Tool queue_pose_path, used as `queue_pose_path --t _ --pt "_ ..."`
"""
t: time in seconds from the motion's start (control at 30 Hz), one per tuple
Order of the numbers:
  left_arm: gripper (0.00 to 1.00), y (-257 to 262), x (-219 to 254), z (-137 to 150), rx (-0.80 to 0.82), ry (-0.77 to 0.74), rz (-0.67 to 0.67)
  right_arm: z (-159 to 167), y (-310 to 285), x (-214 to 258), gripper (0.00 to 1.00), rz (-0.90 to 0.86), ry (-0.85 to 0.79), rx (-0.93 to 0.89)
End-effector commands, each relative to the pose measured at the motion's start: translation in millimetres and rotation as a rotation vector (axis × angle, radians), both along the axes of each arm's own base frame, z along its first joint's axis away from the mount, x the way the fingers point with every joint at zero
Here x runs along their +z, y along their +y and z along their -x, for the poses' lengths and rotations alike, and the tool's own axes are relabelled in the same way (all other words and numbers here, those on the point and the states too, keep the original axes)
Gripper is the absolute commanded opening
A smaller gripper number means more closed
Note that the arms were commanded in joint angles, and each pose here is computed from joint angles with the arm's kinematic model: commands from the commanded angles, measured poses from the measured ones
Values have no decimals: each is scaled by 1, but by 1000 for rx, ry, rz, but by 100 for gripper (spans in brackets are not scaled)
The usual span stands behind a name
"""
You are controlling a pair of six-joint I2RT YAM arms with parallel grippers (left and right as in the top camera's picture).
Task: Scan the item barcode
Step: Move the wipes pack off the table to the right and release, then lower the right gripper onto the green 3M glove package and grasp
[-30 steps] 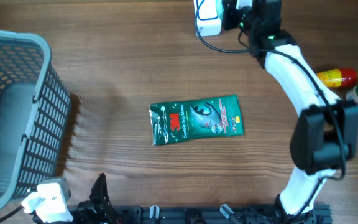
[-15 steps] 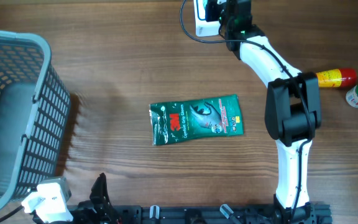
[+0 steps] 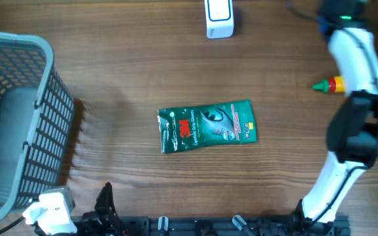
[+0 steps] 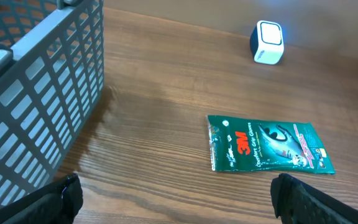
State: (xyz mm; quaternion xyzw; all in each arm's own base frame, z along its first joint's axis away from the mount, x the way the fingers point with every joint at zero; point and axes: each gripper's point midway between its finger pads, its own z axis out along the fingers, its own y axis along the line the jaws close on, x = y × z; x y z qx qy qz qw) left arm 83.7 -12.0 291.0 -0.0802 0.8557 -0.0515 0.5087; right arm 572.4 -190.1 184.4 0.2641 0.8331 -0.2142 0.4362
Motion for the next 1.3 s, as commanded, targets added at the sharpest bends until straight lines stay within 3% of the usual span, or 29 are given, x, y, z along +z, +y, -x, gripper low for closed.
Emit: queue_pose_path --t 0.0,0.2,0.3,0.33,0.37,0.4,0.43,0.6,0.7,0.8,0.9,1.03,1.13,1.27 --pt "100 -1 0 0 -2 -2 2 55 -97 -13 5 11 70 -224" --pt "100 -1 0 0 -2 -2 2 127 -174 -74 5 -160 203 -359" --pt "100 -1 0 0 -2 -2 2 139 -177 -91 8 -280 177 -409" --pt "100 -1 0 0 -2 -2 2 138 -176 -92 20 -301 170 -395" --pt "100 -1 0 0 -2 -2 2 138 -176 -88 43 -301 164 -390" --pt "100 -1 0 0 -2 -2 2 136 -174 -74 91 -289 149 -381" --pt "100 -1 0 0 -3 -2 3 135 -172 -63 99 -281 130 -375" --pt "100 -1 0 0 -3 -2 3 120 -130 43 100 -273 -71 -265" --pt "100 -1 0 0 -2 -2 2 105 -55 90 100 -454 -182 -70" --pt "100 -1 0 0 -2 -2 2 101 21 104 100 -646 -181 52" --pt "100 -1 0 0 -2 -2 2 107 114 82 100 -841 -21 147" --pt "100 -1 0 0 -2 -2 2 162 227 30 100 -1018 339 104" --pt "100 -1 0 0 -2 -2 2 208 300 -14 100 -930 597 222" --pt "100 -1 0 0 -2 -2 2 250 349 -67 100 -841 761 313"
